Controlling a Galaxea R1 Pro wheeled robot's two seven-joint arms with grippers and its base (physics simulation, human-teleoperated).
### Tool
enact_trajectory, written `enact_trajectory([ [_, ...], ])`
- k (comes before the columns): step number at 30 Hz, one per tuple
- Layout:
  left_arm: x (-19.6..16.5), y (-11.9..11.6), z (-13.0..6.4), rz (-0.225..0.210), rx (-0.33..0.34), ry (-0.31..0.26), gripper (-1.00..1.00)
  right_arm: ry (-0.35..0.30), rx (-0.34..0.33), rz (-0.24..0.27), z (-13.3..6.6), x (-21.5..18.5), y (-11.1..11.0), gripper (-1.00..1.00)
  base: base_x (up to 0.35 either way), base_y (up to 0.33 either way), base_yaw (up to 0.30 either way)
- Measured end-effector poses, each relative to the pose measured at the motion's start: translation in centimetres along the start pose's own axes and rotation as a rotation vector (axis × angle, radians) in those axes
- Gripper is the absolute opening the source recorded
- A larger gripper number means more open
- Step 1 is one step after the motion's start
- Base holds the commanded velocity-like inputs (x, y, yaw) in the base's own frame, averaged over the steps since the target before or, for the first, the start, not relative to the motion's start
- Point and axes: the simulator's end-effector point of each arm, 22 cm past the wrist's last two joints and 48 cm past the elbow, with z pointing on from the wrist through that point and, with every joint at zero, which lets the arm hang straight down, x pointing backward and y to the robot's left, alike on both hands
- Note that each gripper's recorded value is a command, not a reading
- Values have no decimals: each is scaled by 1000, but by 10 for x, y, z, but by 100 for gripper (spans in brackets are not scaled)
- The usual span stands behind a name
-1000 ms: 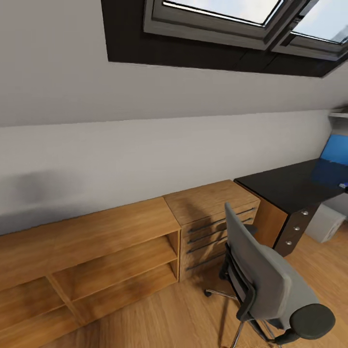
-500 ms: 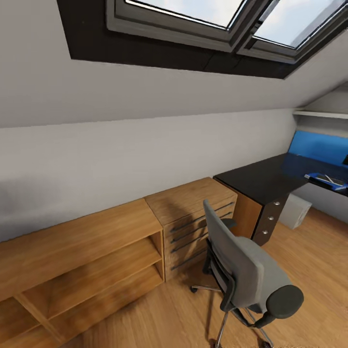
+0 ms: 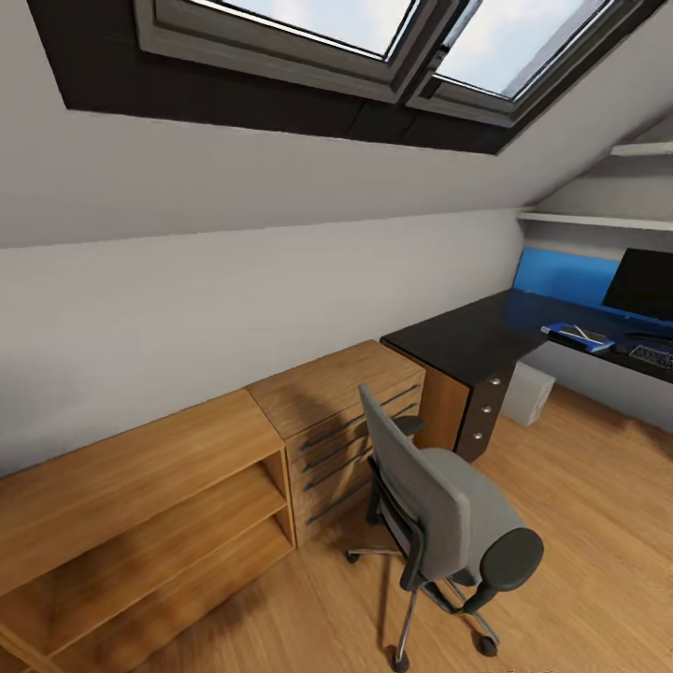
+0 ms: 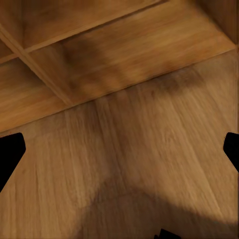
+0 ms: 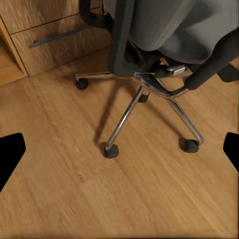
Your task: In the bedroom, organize the workspace by keeping the computer under the desk, ensuring the monitor is on the desk, placing the keyboard on the desk next to the monitor, placing the mouse on the desk next to the keyboard, moving the folder from the swivel chair onto the desk next to the mouse, stacking the notebook on top of the folder with the pen on top of the notebook, and positioning the swivel chair next to the desk.
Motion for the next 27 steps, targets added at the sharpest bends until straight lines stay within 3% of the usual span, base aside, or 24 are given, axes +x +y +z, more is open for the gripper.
enact_trajectory([
  [19, 3, 0, 0, 6, 1, 13, 100, -12, -1, 3, 1, -4, 1, 100, 0, 5, -243],
  [27, 3, 0, 0, 6, 1, 12, 100, -12, 0, 3, 1, -4, 0, 100, 94, 218, -249],
])
